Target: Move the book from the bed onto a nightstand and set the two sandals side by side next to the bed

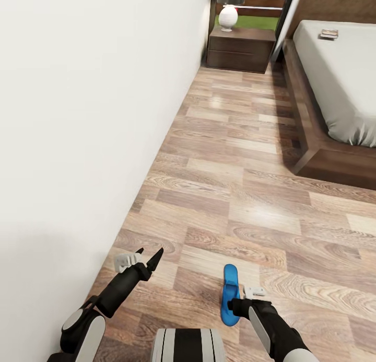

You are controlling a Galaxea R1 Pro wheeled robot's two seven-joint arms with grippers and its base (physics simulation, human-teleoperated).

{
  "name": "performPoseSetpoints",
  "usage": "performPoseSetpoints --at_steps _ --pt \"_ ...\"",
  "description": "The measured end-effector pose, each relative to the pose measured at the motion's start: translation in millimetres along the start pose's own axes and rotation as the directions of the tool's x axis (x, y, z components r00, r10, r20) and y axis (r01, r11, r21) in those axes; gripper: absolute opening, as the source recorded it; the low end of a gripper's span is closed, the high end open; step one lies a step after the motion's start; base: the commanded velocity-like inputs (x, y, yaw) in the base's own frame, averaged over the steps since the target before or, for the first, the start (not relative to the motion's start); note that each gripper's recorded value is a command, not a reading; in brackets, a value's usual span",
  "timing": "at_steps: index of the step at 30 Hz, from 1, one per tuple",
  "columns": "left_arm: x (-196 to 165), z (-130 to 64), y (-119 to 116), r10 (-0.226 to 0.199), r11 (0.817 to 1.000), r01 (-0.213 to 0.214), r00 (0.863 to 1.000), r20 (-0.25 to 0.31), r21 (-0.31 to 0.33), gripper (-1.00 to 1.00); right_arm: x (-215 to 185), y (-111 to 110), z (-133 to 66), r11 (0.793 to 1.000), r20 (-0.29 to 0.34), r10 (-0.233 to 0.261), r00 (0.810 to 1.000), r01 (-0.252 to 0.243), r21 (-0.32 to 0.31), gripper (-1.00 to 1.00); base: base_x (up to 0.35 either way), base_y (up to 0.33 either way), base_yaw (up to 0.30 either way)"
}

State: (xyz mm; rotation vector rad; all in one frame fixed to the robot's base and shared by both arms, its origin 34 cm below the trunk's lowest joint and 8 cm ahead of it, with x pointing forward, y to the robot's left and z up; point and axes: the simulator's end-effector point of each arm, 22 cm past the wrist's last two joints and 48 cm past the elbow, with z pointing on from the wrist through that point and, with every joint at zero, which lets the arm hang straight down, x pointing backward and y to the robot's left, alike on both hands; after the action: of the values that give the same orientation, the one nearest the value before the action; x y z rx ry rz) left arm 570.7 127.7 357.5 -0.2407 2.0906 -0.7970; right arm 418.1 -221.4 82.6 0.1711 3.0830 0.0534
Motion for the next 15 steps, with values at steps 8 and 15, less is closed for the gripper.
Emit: performPoseSetpoints --at_steps 8,15 --pt "0.0 -0.1 -0.6 -0.001 1.000 0.001 1.000 0.001 0.001 1.00 -0.2 0.1 -0.2 1.000 0.001 0.000 1.000 0.000 0.000 1.00 0.120 0.000 0.000" --pt "-0.1 0.3 -1.0 -0.001 1.000 0.001 1.000 0.002 0.002 1.00 -0.1 0.1 0.0 1.000 0.000 0.000 1.000 0.000 0.000 1.00 0.055 0.000 0.000"
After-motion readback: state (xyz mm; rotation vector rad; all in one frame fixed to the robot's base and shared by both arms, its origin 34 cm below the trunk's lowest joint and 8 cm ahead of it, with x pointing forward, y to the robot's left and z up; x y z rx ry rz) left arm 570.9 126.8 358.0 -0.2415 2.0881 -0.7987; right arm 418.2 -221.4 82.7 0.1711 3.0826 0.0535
